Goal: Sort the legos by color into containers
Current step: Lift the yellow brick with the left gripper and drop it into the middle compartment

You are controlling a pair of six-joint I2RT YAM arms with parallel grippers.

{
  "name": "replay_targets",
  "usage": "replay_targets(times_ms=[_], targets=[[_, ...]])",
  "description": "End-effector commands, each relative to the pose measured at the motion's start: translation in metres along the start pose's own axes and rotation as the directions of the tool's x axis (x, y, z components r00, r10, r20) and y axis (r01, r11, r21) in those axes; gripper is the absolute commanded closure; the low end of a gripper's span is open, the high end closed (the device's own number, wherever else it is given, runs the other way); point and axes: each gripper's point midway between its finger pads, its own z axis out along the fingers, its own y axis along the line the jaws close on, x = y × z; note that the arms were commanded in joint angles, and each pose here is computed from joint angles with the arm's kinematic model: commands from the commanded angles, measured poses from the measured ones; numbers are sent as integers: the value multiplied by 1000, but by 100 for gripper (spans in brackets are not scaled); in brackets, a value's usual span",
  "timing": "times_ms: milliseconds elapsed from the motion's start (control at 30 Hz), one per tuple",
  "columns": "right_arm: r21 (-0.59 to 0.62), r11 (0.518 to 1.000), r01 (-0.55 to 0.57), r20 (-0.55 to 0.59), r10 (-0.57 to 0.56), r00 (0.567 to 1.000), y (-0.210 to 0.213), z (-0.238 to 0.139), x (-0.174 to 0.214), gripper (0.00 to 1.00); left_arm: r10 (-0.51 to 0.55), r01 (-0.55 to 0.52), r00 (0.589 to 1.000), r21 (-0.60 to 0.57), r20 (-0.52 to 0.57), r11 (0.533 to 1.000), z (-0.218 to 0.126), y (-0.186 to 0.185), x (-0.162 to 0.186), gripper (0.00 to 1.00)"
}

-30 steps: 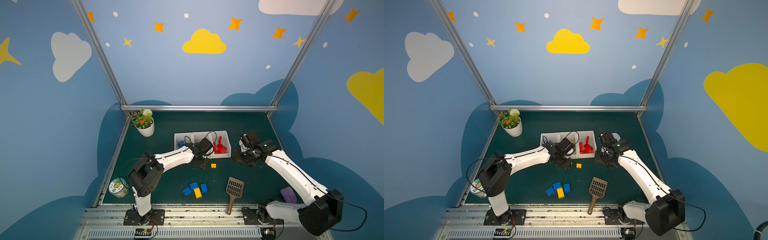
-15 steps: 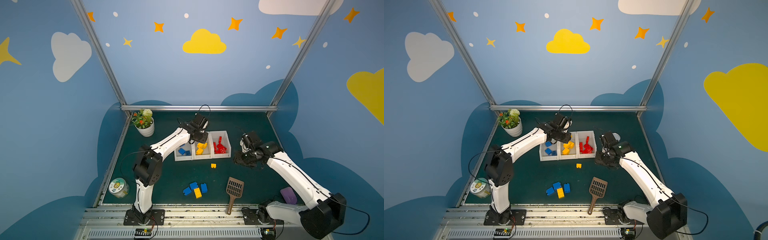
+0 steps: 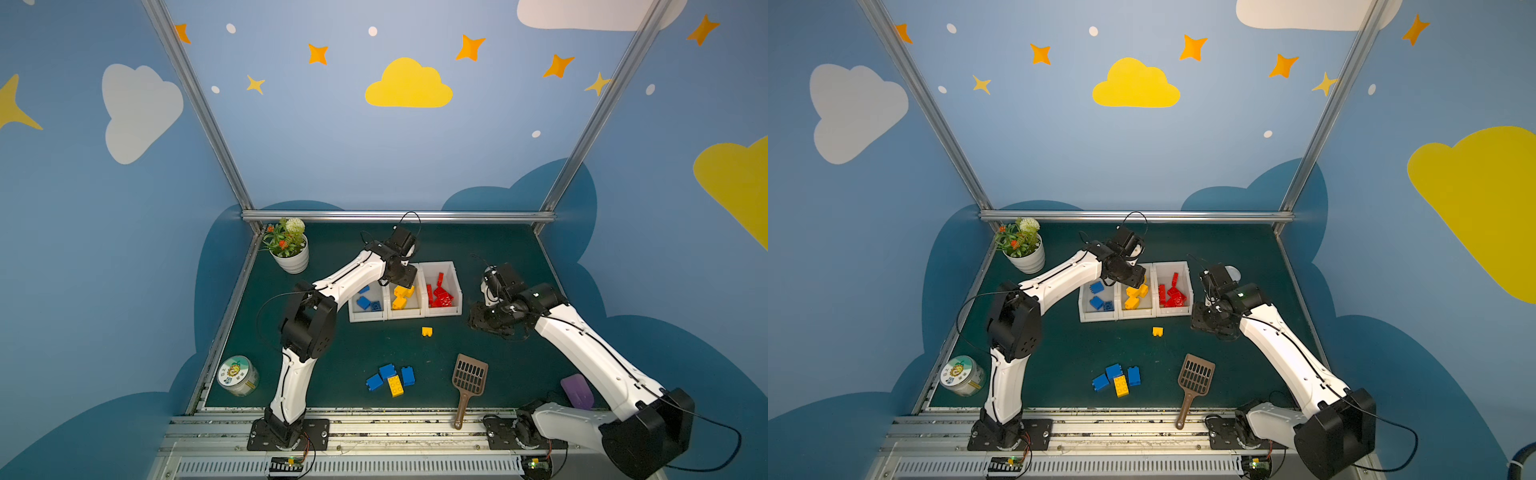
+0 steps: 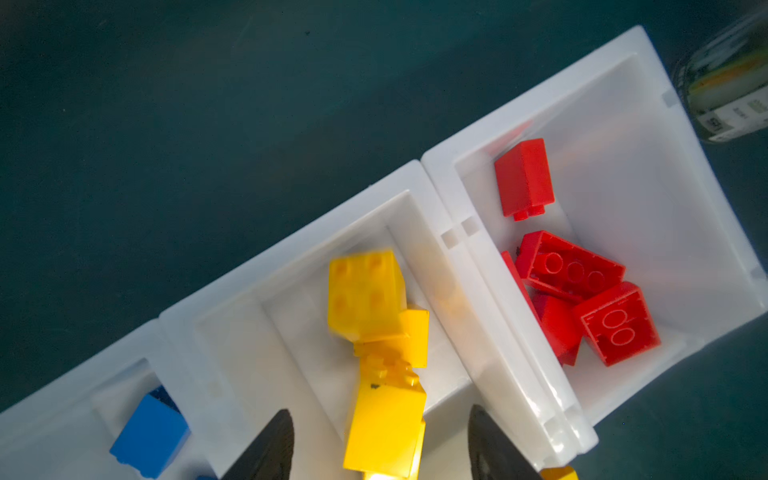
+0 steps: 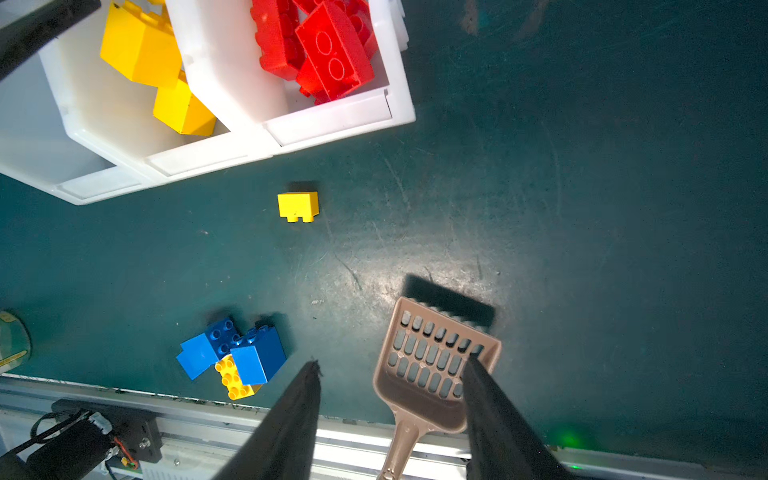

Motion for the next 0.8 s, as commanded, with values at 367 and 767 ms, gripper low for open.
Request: replay_targets(times_ms=[367,767], targets=[[10,1000,3,-40,-2,999,-1,14,8,44,-89,86,988,30,124,996,-70,13,16,24],[51,994,101,-136,-93,986,34,73,22,44,-233,228,960,49,152,972,-107,37,90,22]])
